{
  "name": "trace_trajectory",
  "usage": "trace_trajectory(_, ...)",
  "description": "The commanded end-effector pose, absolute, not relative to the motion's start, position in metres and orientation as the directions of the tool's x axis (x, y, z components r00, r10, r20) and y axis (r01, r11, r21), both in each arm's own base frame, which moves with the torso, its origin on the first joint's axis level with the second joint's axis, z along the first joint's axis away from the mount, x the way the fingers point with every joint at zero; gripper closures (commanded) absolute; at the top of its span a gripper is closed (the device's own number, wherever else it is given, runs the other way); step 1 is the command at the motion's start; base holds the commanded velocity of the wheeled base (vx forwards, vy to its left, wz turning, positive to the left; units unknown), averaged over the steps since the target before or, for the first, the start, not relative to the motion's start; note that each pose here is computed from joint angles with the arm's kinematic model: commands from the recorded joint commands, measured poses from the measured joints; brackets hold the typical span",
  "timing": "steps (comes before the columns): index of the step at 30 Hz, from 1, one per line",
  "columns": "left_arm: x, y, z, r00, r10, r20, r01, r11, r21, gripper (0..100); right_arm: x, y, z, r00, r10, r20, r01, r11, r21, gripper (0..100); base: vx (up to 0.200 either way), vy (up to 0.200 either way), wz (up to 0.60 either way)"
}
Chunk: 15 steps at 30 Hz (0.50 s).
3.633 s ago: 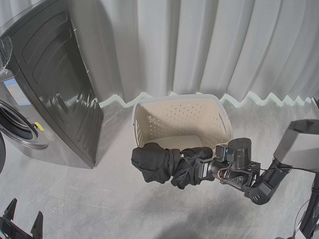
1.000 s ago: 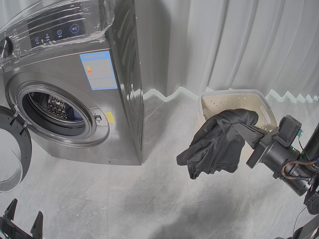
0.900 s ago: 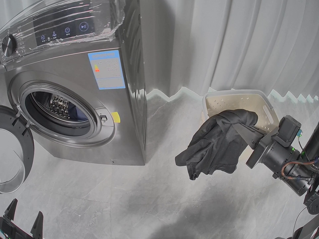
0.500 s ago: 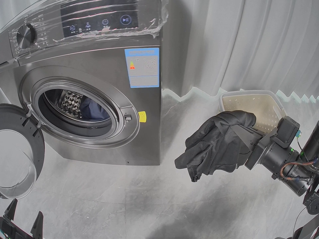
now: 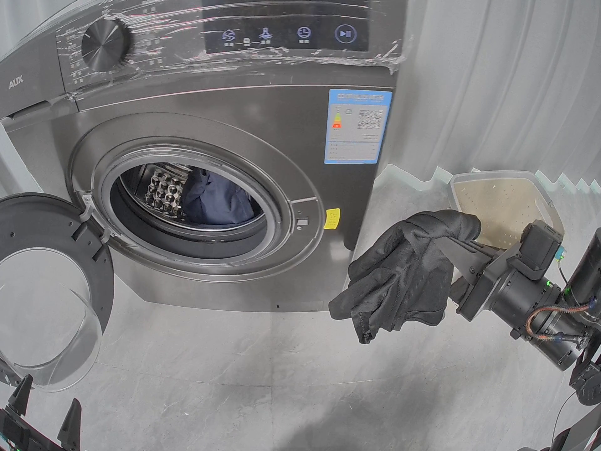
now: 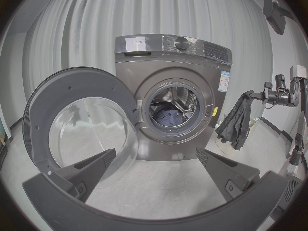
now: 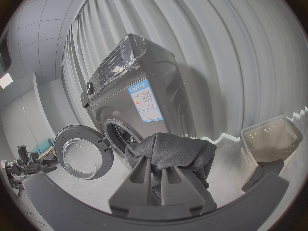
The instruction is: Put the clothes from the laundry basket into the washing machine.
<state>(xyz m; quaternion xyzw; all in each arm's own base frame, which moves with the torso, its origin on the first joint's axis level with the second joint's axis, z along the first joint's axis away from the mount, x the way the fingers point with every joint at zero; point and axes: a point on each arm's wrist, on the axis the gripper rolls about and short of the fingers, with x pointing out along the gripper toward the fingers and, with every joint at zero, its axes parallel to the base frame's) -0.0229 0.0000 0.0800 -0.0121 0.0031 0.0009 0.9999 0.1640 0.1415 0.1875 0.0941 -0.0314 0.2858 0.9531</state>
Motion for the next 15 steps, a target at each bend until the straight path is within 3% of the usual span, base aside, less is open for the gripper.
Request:
trace_trajectory(1,-0.0228,0.0000,0.0756,1.000,0.002,-0.008,-0.002,1.000,-0.025,0,0.1641,0.1418,0.1860,0.835,0.540,0.107,-0.551,0.819,0.161,100,0.000,0.000,0.00)
trace_trajectory(5,-0.0228,0.0000,0.0756,1.000,0.002,-0.008,-0.002,1.000,-0.023,0,0.1641,0.1418,0.1860,0.835,0.540,0.107,-0.551,0.819,0.161,100,0.000,0.000,0.00)
trace_trajectory(11,-0.0228,0.0000,0.0756,1.000,0.002,-0.008,-0.002,1.000,-0.023,0,0.1645,0.1422,0.1835,0.836,0.541,0.097,-0.549,0.820,0.159,100,-0.200,0.000,0.00)
trace_trajectory(15,-0.0228,0.0000,0.0756,1.000,0.002,-0.008,-0.002,1.000,-0.023,0,0.1648,0.1425,0.1825,0.836,0.541,0.092,-0.549,0.820,0.160,100,0.000,0.000,0.00)
